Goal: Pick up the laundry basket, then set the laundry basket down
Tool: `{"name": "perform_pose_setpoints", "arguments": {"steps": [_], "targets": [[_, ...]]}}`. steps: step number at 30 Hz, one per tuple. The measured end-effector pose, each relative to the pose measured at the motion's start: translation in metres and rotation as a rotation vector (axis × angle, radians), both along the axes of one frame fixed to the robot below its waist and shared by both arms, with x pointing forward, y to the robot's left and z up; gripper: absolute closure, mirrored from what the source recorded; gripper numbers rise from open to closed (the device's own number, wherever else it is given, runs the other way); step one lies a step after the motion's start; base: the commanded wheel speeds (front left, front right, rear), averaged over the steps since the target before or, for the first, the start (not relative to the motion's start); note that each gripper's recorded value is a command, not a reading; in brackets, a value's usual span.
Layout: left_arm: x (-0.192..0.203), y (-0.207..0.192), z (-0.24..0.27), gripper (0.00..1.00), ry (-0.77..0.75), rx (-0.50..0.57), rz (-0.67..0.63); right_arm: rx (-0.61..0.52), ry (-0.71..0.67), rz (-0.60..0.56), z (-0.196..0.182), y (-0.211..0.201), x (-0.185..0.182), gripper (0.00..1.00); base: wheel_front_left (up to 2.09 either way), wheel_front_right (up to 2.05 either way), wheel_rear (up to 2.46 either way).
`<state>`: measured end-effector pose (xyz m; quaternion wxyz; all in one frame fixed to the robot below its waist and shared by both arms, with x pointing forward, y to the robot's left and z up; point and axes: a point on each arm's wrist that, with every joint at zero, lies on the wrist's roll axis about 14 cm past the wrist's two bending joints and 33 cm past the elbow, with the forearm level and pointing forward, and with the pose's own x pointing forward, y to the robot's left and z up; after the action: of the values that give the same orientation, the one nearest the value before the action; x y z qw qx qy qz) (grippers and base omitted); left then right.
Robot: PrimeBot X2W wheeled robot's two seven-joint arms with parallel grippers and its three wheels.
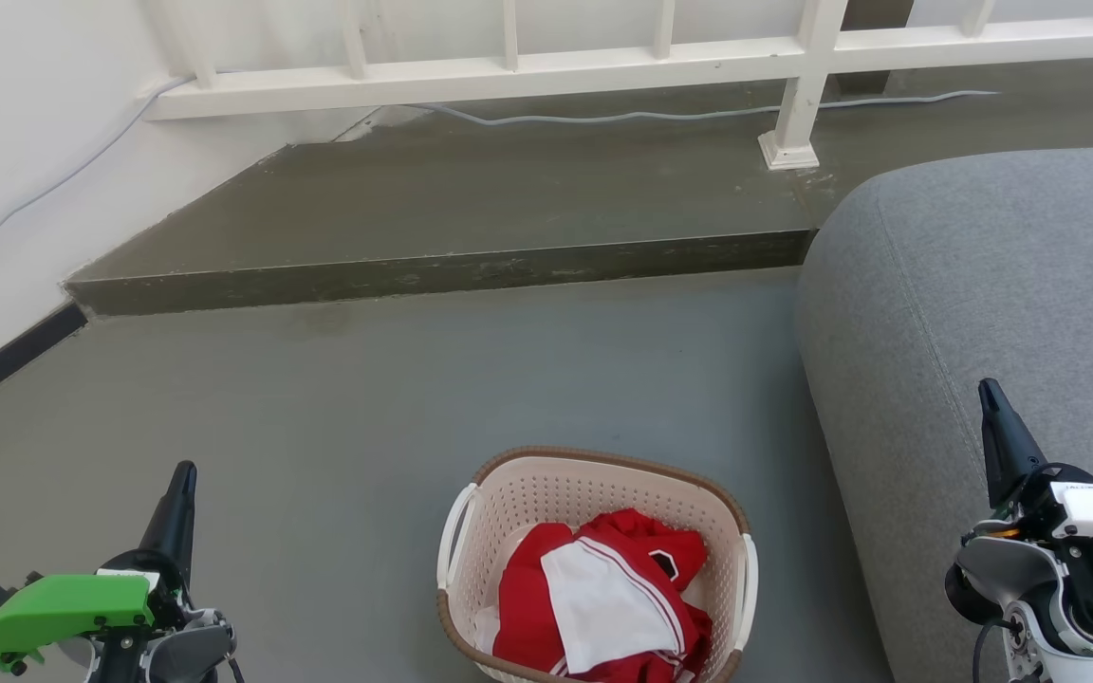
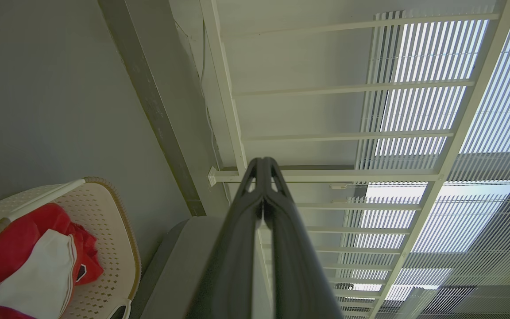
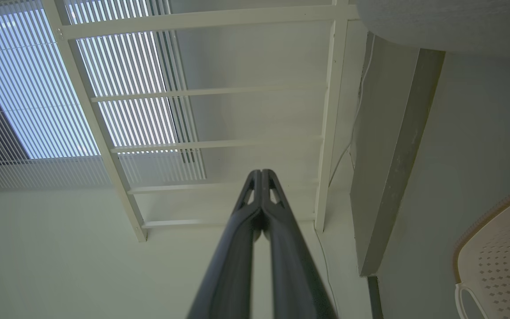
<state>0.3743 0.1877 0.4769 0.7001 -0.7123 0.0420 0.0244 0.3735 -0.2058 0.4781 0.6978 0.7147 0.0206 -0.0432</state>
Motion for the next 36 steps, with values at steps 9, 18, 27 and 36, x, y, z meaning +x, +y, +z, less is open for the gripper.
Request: {"name": "perform_pose_setpoints", "arguments": {"steps": [9,18,27,36], "targets": [[0.0,0.0,0.0,1.0,0.0,0.0,0.0,0.0,0.0,-0.001,0.0,-0.0001,0.0,1.0,0.0,0.0,0.0],[0.0,0.0001,0.0,1.0,0.0,0.0,0.0,0.0,0.0,-0.001,0.0,-0.0004,0.0,1.0,0.0,0.0,0.0],[0.0,0.0001,0.0,1.0,0.0,0.0,0.0,0.0,0.0,-0.002,0.0,-0.0006,0.0,1.0,0.0,0.0,0.0],[0.0,0.0001,0.0,1.0,0.0,0.0,0.001,0.001,0.0,-0.002,0.0,-0.0006,-0.0001,1.0,0.0,0.0,0.0]]}}
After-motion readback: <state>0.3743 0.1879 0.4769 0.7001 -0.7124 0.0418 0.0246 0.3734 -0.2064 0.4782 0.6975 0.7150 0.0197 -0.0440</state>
